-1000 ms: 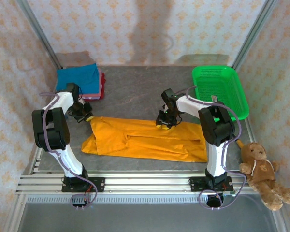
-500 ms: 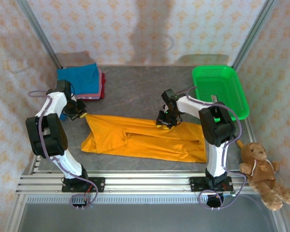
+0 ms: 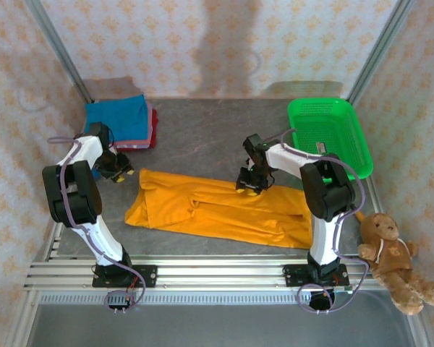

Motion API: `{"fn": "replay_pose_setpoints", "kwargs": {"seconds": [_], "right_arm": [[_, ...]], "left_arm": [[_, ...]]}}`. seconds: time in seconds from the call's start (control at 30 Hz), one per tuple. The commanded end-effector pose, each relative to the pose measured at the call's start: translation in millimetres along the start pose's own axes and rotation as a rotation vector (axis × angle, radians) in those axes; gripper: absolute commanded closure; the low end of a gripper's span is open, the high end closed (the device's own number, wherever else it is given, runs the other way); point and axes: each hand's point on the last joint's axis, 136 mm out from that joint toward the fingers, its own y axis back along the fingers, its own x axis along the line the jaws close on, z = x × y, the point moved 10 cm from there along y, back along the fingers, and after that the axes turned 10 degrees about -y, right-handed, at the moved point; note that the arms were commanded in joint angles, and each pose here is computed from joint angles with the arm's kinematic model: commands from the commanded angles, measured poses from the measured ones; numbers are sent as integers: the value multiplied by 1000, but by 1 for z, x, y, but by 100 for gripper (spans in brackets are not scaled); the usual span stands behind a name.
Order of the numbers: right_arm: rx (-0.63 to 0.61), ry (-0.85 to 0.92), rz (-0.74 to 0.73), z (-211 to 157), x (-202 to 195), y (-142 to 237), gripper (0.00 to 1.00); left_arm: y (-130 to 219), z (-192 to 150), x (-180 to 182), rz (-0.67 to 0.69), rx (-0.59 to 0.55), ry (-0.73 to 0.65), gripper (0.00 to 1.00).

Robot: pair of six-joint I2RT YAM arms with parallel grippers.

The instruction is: Fold and stack the t-shirts

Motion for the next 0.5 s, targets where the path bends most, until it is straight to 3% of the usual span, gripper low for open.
{"fn": "replay_pose_setpoints", "kwargs": {"seconds": [0.0, 0.2, 0.47], "right_arm": [[7, -10, -88, -13, -14, 16, 63], [14, 17, -62, -15, -5, 20, 62], [33, 39, -37, -11, 7, 5, 61]], "left_arm": [[44, -6, -1, 66, -95, -18, 63], [56, -53, -38, 25, -118, -83, 60], [20, -120, -91, -43, -84, -126, 59]]}}
